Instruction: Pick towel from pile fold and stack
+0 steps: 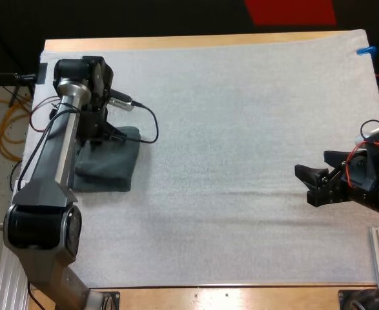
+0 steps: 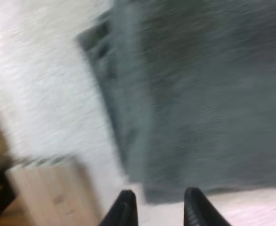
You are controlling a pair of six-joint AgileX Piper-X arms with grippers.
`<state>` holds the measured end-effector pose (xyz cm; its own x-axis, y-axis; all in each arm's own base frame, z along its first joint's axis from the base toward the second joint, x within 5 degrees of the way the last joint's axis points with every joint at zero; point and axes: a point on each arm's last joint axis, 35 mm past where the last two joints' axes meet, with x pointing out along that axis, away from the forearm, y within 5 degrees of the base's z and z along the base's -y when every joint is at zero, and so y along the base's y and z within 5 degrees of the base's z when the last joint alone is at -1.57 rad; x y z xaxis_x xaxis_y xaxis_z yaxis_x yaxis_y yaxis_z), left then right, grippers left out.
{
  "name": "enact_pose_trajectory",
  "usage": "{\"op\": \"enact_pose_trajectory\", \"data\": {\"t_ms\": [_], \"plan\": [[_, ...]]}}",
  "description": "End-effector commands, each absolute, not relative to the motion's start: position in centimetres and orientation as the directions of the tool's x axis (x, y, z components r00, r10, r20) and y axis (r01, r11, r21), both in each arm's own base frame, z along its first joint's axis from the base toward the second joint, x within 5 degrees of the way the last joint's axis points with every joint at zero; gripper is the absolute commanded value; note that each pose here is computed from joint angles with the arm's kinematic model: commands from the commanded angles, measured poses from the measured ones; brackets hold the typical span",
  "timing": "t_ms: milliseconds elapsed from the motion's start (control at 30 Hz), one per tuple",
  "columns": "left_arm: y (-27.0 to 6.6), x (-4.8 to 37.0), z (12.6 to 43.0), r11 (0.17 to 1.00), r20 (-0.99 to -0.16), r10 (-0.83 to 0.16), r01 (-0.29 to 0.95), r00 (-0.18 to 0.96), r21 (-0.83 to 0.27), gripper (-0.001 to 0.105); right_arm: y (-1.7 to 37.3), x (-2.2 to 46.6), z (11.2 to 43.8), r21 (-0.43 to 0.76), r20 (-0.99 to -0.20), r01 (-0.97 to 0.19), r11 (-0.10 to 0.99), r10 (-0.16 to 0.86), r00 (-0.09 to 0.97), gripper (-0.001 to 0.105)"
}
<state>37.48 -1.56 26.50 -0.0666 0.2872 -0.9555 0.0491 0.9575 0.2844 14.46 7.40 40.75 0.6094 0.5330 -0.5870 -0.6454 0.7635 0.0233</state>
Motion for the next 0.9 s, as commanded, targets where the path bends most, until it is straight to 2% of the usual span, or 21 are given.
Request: {"op": "enact_pose_trajectory", "data": {"t_ms": [0, 200, 400, 533, 733, 833, 867], "plan": [[-1.8, 37.4, 26.7, 0.977, -0.976, 0.211, 0.042, -0.05, 0.209, 0.024, 7.4, 14.3, 40.9, 0.016, -0.583, -0.648, 0.762, 0.533, 0.613, 0.063], [-2.0, 36.9, 23.5, 0.991, -0.989, 0.129, 0.03, -0.077, 0.127, 0.024, 7.4, 14.3, 40.9, 0.016, -0.583, -0.648, 0.762, 0.533, 0.613, 0.063], [-1.8, 35.0, 19.5, 0.991, -0.978, 0.133, 0.036, -0.159, 0.129, 0.024, 7.4, 14.3, 40.9, 0.016, -0.583, -0.648, 0.762, 0.533, 0.613, 0.063], [-1.2, 34.1, 18.2, 0.991, -0.97, 0.134, 0.029, -0.202, 0.131, 0.024, 7.4, 14.3, 40.9, 0.016, -0.583, -0.648, 0.762, 0.533, 0.613, 0.063], [-0.5, 34.2, 19.6, 0.992, -0.977, 0.128, 0.003, -0.168, 0.13, 0.024, 7.4, 14.3, 40.9, 0.016, -0.583, -0.648, 0.762, 0.533, 0.613, 0.063], [-0.5, 34.3, 22.0, 0.992, -0.989, 0.125, -0.008, -0.078, 0.126, 0.024, 7.4, 14.3, 40.9, 0.019, -0.582, -0.651, 0.758, 0.538, 0.609, 0.063], [-0.5, 34.3, 24.1, 0.992, -0.992, 0.122, -0.018, -0.004, 0.123, 0.024, 7.4, 14.3, 40.9, 0.025, -0.581, -0.657, 0.753, 0.546, 0.604, 0.063]]}}
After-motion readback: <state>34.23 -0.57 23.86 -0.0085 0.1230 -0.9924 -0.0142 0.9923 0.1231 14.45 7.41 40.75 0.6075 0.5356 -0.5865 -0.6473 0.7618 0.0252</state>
